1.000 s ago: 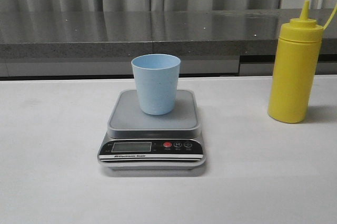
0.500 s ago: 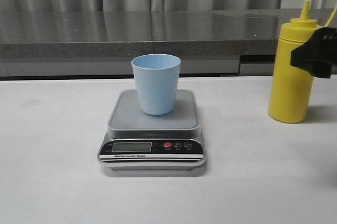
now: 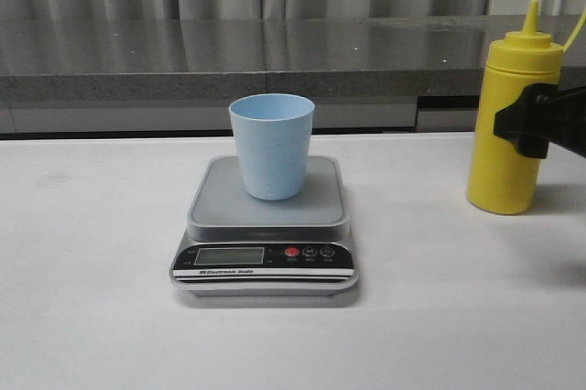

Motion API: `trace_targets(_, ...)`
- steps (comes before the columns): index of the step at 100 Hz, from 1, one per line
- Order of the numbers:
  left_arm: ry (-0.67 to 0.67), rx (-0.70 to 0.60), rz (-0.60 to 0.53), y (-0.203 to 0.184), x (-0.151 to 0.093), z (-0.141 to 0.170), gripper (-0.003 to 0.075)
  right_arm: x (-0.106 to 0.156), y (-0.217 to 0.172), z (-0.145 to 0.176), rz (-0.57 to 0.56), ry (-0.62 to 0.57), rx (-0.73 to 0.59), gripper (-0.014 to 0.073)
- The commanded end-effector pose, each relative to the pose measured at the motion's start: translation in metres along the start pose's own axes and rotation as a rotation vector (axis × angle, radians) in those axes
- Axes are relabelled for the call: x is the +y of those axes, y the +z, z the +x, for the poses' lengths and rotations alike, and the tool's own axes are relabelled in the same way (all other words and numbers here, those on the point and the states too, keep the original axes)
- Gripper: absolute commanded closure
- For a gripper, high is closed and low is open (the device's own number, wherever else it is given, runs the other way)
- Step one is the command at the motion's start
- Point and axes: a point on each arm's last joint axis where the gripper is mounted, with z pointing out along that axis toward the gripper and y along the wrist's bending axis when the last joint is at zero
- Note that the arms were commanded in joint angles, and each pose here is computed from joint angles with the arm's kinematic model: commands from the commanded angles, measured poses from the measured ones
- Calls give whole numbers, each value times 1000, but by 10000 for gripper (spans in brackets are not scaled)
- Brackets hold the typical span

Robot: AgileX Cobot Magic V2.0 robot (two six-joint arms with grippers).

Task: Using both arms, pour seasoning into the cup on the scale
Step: 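Reach the right gripper to the yellow squeeze bottle and grasp it, then lift the yellow bottle and tilt its nozzle toward the cup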

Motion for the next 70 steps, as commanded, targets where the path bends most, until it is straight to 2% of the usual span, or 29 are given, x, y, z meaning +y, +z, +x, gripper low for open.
trace_targets(1,-16,-86,-1,-2,0,-14,741,4,9,-22,-41,-21,-134,-67)
trace_targets(45,-16,-86,-1,-2,0,-14,741,4,55,-13,-45,-31,-84,-67)
trace_targets(70,-16,-86,-1,-2,0,-14,741,4,69,-14,-47,-30,-104,-51)
